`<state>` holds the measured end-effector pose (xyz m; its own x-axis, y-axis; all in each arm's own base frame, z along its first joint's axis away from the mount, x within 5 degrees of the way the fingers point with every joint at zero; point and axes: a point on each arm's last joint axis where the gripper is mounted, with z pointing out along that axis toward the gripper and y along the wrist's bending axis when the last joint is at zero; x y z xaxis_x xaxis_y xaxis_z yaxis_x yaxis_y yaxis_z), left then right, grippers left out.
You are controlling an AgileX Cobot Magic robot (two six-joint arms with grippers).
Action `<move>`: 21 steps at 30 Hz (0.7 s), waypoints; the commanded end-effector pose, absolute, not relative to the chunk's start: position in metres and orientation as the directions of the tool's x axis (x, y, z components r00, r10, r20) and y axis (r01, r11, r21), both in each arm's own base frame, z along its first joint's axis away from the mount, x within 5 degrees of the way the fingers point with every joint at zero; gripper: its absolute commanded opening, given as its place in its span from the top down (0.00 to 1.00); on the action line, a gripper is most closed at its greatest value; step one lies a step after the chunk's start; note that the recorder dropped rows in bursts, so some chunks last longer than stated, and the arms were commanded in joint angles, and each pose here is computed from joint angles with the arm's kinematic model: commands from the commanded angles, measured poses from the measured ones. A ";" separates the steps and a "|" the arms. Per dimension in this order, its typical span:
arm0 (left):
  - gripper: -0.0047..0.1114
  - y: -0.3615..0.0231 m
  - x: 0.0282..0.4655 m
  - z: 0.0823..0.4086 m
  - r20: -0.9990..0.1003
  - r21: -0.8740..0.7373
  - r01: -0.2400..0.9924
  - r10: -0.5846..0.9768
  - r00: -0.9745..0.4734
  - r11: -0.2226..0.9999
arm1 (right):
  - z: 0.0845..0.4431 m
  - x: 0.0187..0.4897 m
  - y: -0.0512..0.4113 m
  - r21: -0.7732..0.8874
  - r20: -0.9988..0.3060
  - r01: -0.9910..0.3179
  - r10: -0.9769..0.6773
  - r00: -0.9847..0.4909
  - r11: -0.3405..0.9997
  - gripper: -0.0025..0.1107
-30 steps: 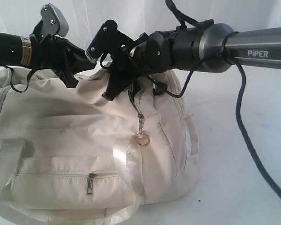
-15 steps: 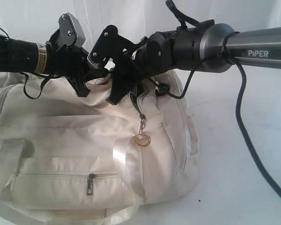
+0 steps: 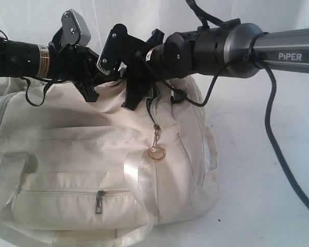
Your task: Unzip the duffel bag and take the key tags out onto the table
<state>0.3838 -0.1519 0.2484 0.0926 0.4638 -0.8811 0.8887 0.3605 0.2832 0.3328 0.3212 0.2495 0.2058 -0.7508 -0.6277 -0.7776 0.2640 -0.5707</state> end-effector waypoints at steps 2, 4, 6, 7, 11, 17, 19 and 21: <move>0.64 -0.162 0.374 0.245 -0.887 0.254 0.928 0.449 0.111 0.272 | 0.291 0.326 0.323 -0.627 -0.685 -0.702 -0.668 0.290 0.339 0.98; 0.64 -0.162 0.374 0.245 -0.896 0.220 0.932 0.438 0.077 0.287 | 0.296 0.322 0.324 -0.636 -0.682 -0.696 -0.664 0.306 0.333 0.98; 0.64 -0.164 0.371 0.246 -0.904 0.206 0.943 0.420 0.081 0.261 | 0.299 0.317 0.328 -0.661 -0.664 -0.685 -0.665 0.342 0.308 0.98; 0.64 -0.164 0.370 0.247 -0.907 0.198 0.947 0.412 0.080 0.252 | 0.299 0.316 0.328 -0.672 -0.654 -0.679 -0.668 0.355 0.297 0.98; 0.64 -0.166 0.367 0.247 -0.919 0.164 0.958 0.390 0.061 0.234 | 0.299 0.315 0.330 -0.681 -0.645 -0.675 -0.670 0.368 0.285 0.98; 0.64 -0.166 0.361 0.240 -0.924 0.115 0.969 0.381 0.025 0.217 | 0.302 0.314 0.329 -0.692 -0.636 -0.667 -0.672 0.380 0.278 0.98; 0.64 -0.165 0.361 0.238 -0.921 0.124 0.967 0.389 0.028 0.223 | 0.301 0.314 0.329 -0.693 -0.630 -0.669 -0.676 0.381 0.269 0.98; 0.66 -0.165 0.362 0.238 -0.919 0.126 0.965 0.393 0.027 0.229 | 0.301 0.314 0.329 -0.690 -0.633 -0.672 -0.676 0.378 0.270 0.98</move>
<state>0.3717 -0.1562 0.2443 0.0100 0.3762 -0.9265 0.9403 0.3117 0.1367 0.3195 0.3224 0.2679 0.3186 -0.7599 -0.5666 -0.7423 0.1717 -0.6477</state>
